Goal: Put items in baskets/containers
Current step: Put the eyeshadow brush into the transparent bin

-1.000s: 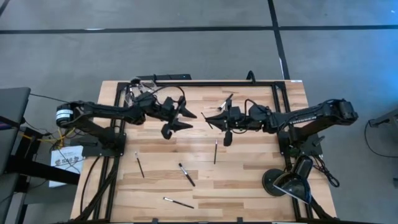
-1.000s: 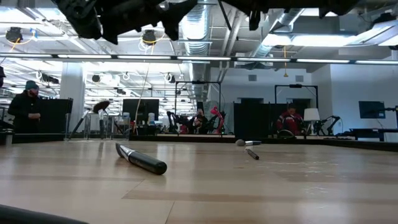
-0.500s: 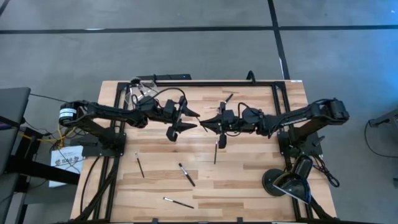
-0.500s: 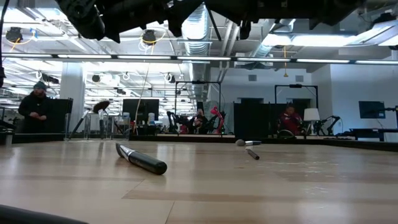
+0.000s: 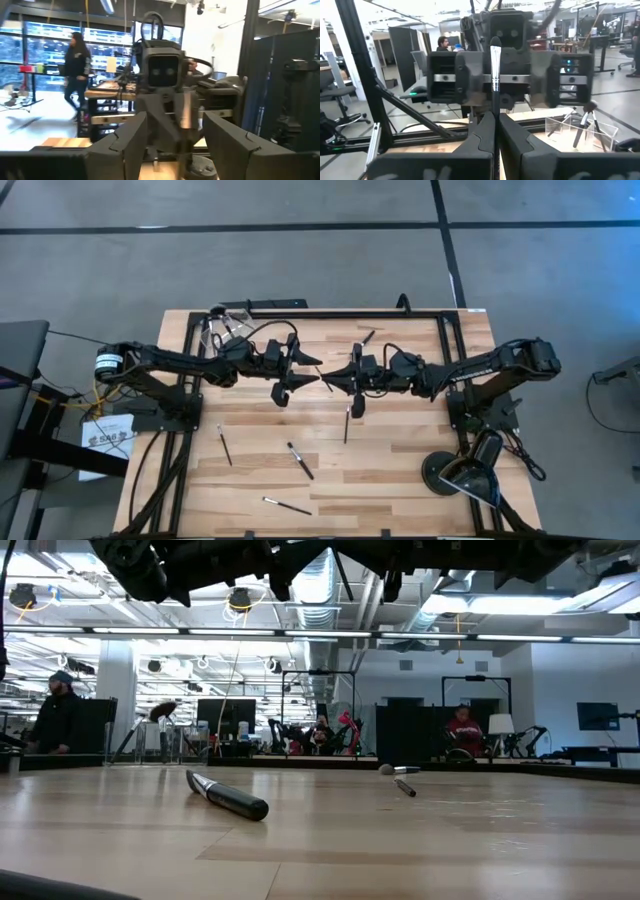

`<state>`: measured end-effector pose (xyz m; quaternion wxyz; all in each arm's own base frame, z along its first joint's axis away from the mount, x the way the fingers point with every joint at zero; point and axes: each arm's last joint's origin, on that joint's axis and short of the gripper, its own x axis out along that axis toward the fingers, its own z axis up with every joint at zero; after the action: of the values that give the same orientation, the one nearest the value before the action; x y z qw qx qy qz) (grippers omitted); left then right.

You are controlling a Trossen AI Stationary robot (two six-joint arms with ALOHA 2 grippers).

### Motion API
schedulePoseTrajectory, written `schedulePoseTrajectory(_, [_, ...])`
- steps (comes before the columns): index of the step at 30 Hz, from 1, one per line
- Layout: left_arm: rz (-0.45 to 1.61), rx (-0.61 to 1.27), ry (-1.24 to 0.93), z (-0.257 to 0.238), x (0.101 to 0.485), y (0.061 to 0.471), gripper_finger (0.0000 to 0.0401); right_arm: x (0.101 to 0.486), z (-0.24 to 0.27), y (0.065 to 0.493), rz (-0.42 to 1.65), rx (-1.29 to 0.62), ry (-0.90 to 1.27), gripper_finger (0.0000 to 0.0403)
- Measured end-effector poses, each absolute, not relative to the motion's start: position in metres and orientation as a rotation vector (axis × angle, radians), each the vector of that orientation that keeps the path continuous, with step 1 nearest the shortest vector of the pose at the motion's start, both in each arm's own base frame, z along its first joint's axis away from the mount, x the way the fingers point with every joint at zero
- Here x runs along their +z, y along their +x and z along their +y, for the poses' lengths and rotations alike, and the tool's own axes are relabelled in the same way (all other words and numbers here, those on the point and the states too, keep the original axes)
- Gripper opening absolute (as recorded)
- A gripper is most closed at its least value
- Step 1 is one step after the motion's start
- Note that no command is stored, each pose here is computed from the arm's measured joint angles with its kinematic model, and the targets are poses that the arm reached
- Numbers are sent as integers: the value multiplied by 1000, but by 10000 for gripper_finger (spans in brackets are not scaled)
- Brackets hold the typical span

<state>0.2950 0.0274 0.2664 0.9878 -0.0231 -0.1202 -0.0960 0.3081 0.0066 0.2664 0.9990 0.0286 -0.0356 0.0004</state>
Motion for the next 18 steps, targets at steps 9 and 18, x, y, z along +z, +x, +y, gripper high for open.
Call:
schedulePoseTrajectory(9, [-255, -155, -58, 19, 267, 296, 154, 266, 7, 308, -71, 1, 56, 1])
schedulePoseTrajectory(18, [-264, -163, -59, 16, 269, 296, 132, 266, 7, 308, -71, 0, 55, 1])
